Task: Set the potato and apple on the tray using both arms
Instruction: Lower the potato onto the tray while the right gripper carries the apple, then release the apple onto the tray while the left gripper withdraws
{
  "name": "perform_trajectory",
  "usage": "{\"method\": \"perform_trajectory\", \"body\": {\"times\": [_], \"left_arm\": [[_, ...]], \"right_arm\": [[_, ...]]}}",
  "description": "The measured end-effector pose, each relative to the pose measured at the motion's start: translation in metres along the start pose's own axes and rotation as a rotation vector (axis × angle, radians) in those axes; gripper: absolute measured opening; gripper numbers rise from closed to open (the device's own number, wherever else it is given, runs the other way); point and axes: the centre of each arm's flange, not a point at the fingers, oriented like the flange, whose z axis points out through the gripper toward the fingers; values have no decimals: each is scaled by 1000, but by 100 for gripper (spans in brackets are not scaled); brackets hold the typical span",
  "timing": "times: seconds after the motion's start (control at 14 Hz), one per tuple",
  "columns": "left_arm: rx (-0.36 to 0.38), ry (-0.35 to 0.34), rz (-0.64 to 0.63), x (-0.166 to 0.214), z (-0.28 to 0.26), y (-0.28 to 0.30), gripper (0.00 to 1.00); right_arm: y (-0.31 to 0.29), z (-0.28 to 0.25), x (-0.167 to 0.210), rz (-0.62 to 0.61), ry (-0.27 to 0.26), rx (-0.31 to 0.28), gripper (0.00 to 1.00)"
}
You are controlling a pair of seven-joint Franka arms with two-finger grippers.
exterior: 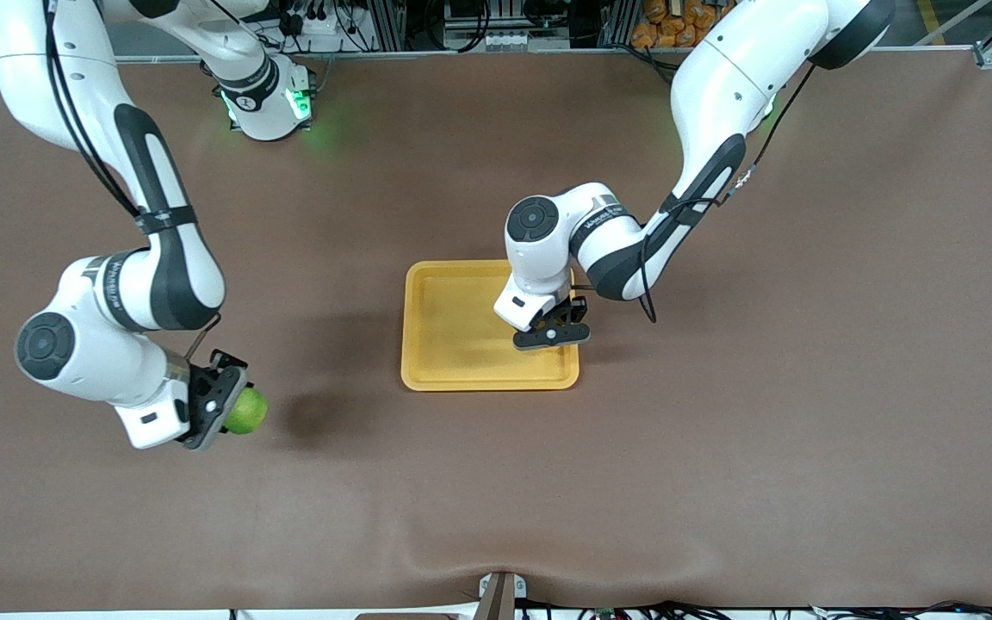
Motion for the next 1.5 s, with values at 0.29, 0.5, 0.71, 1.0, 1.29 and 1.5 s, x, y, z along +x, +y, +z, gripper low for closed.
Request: {"method": "perform_trajectory", "body": {"times": [0.29, 0.5, 0.71, 1.0, 1.29, 1.5], "left_arm": [[-3, 12, -6, 7, -3, -1, 92], [-3, 37, -40, 28, -18, -12, 100], [39, 56, -62, 60, -43, -46, 100], [100, 27, -57, 92, -73, -95, 100], [85, -10, -83, 119, -106, -140, 100], [46, -68, -150, 137, -139, -183, 100]], "right_arm": [[-18, 5, 25, -235, 11, 52, 84], [-51, 12, 74, -358, 46, 83, 84], [-105, 23, 141, -480, 46, 108, 84], [-168, 50, 193, -521, 18, 112, 84], [-211, 67, 217, -466, -96, 68, 84], [-246, 88, 234, -438, -154, 61, 84]]}}
